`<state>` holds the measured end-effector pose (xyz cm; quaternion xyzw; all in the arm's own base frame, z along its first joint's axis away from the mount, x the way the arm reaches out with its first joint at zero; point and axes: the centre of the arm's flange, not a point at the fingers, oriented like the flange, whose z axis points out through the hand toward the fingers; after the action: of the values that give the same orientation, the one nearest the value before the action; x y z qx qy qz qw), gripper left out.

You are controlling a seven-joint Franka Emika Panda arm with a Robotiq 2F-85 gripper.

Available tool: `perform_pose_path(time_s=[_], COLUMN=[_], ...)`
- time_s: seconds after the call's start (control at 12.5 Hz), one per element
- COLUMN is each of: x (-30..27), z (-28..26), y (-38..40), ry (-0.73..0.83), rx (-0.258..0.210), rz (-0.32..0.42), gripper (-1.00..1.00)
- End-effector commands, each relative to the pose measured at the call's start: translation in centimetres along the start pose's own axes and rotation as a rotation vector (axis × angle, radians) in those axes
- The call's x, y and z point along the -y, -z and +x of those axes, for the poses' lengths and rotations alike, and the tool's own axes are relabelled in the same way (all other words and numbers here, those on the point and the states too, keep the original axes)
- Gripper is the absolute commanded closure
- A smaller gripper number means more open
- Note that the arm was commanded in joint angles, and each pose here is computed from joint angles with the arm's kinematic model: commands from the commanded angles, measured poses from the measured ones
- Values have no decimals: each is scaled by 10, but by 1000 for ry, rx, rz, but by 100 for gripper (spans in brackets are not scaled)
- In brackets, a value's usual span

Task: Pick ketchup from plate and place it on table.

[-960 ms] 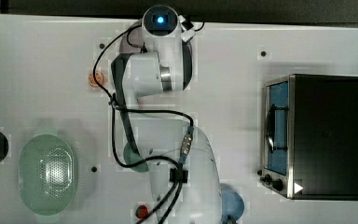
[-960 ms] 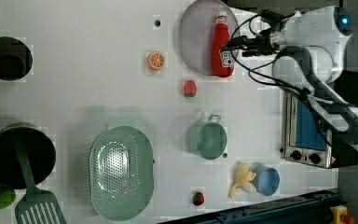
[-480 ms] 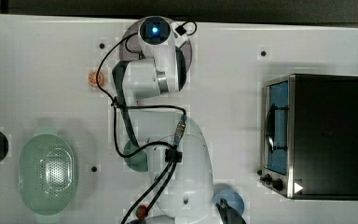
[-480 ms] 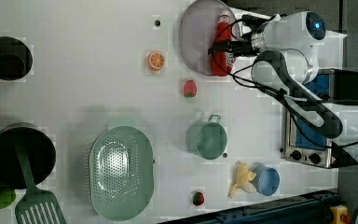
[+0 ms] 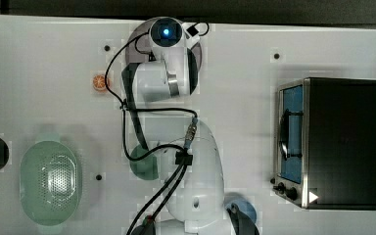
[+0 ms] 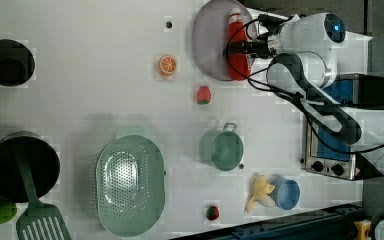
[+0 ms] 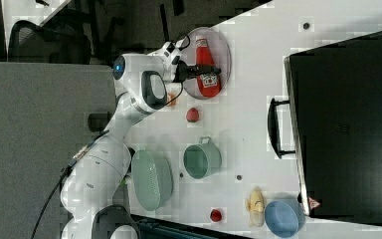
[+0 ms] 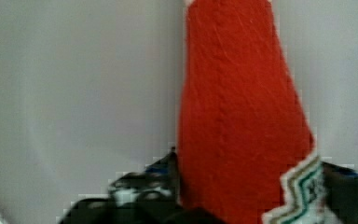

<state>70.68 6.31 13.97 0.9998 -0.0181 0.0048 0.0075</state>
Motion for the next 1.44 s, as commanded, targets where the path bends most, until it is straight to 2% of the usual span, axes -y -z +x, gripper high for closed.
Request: perform_pose_path(time_s=[0.08, 0.4, 0.72, 0.96, 1.2, 1.44], x=[3, 5, -3, -17, -39, -65], z=[12, 15, 32, 26, 16, -19], y=[20, 26, 92, 166, 245, 286], ry=[29, 28, -10, -78, -102, -133], rx=[-46, -57, -128, -88, -129, -101], rz=[14, 20, 42, 85, 72, 45], gripper=[-19, -18, -18, -18, -18, -18])
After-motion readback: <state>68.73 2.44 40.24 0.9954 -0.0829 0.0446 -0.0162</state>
